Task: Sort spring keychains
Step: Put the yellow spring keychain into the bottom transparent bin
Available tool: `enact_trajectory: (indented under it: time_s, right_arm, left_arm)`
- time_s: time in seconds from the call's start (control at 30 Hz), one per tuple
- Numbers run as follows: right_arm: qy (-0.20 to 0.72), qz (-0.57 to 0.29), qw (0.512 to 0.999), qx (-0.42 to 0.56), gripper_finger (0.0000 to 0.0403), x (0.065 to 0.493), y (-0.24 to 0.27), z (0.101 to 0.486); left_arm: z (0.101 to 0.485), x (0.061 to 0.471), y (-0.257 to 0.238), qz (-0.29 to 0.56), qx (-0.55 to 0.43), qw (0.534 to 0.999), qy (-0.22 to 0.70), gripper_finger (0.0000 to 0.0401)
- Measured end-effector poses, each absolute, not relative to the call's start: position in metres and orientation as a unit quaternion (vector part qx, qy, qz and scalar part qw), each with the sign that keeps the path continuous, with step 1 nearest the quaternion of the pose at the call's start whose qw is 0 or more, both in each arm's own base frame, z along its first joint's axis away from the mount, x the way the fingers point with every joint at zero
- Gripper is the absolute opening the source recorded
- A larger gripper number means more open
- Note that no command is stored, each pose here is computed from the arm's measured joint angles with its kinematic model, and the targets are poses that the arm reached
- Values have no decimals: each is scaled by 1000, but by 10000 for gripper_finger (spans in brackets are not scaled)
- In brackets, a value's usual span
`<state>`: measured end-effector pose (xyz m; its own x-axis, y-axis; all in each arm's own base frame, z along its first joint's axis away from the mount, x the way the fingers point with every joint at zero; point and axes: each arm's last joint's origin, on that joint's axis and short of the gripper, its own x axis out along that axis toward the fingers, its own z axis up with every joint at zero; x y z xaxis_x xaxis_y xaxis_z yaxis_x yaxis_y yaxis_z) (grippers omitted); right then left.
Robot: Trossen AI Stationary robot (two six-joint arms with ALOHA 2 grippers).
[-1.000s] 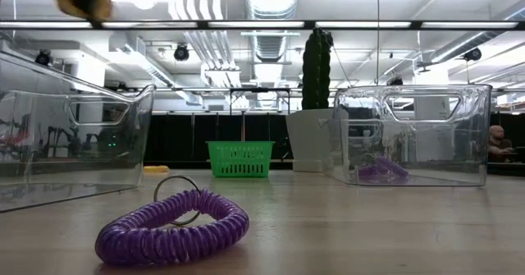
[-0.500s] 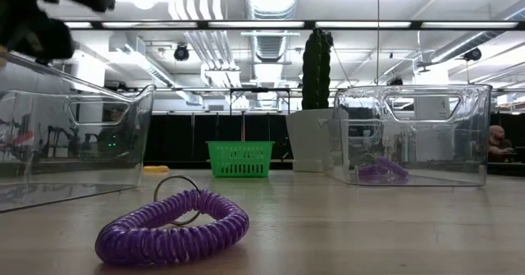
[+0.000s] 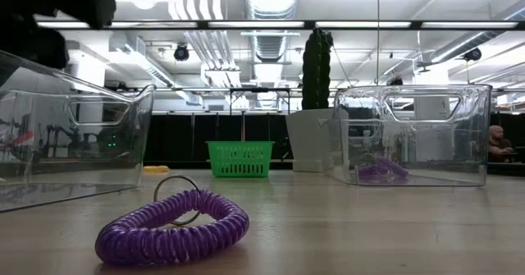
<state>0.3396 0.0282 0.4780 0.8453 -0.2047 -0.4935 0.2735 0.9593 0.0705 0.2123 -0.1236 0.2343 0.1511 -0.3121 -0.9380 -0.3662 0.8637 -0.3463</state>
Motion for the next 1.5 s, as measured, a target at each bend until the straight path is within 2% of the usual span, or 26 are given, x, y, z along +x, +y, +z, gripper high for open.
enact_trajectory:
  time_s: [0.17,0.43,0.57,0.73,0.8,1.1,1.33,1.5]
  right_arm:
    - [249,-123,959,60,54,339,28,478]
    - [249,-123,959,59,54,339,28,479]
    - [249,-123,959,59,54,339,28,479]
    - [248,-125,958,70,54,339,28,478]
    - [248,-125,958,70,54,339,28,478]
    - [248,-126,958,71,54,339,28,478]
    - [248,-126,958,72,54,339,28,478]
    - [248,-126,958,72,54,339,28,478]
  left_arm:
    - [254,216,-116,14,-273,729,628,179]
    - [273,217,-93,39,-292,737,608,141]
    - [282,218,-82,38,-299,749,591,99]
    - [290,216,-67,40,-304,762,571,22]
    - [294,215,-59,42,-305,768,562,7]
    - [314,221,-14,73,-307,791,524,1]
    - [312,213,41,142,-313,786,514,0]
    - [304,207,86,205,-348,767,500,0]
